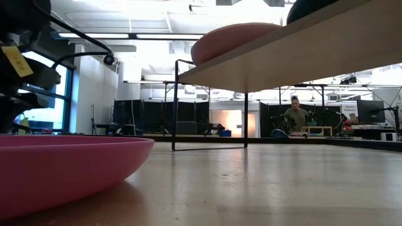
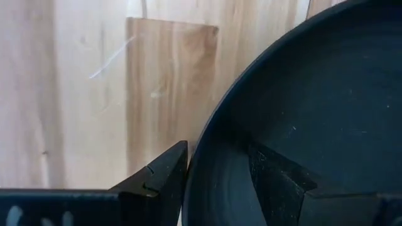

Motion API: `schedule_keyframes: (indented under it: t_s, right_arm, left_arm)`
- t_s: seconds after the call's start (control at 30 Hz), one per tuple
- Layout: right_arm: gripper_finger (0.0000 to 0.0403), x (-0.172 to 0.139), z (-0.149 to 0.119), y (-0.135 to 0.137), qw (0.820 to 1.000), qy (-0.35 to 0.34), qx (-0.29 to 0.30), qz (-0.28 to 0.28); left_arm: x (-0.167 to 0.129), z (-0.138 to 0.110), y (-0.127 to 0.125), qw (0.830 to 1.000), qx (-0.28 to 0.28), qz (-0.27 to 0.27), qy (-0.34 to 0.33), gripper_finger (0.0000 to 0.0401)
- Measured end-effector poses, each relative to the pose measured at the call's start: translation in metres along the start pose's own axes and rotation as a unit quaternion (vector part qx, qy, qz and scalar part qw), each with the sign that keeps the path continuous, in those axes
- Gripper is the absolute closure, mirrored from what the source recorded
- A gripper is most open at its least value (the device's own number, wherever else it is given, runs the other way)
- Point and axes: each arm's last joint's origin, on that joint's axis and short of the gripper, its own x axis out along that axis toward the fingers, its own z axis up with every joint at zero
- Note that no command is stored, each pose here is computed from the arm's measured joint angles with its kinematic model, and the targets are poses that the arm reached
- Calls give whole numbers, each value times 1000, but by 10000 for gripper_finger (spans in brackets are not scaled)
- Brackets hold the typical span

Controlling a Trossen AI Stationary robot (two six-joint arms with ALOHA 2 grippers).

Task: Place and stack plates onto a shelf
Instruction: Stack the black plate on the green plate

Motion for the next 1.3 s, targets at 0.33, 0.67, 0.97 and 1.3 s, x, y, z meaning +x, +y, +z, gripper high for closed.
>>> schedule_keyframes:
  t_s: [0.33, 0.67, 0.97, 1.3]
  right_arm:
    - [403, 0, 0, -1, 1000, 4, -6, 1]
    - [402, 0, -1, 0, 1000, 11, -19, 7]
    - [325, 0, 6, 13, 997, 2, 24, 78]
    - [154, 24, 14, 51, 984, -48, 73, 158]
  left_arm:
    - [-5, 13, -6, 998, -63, -5, 22, 379]
    - [-103, 24, 21, 964, -223, 133, -48, 398]
    - [-203, 35, 27, 911, -352, 86, -197, 400]
    - [-261, 105, 11, 859, -356, 15, -367, 400]
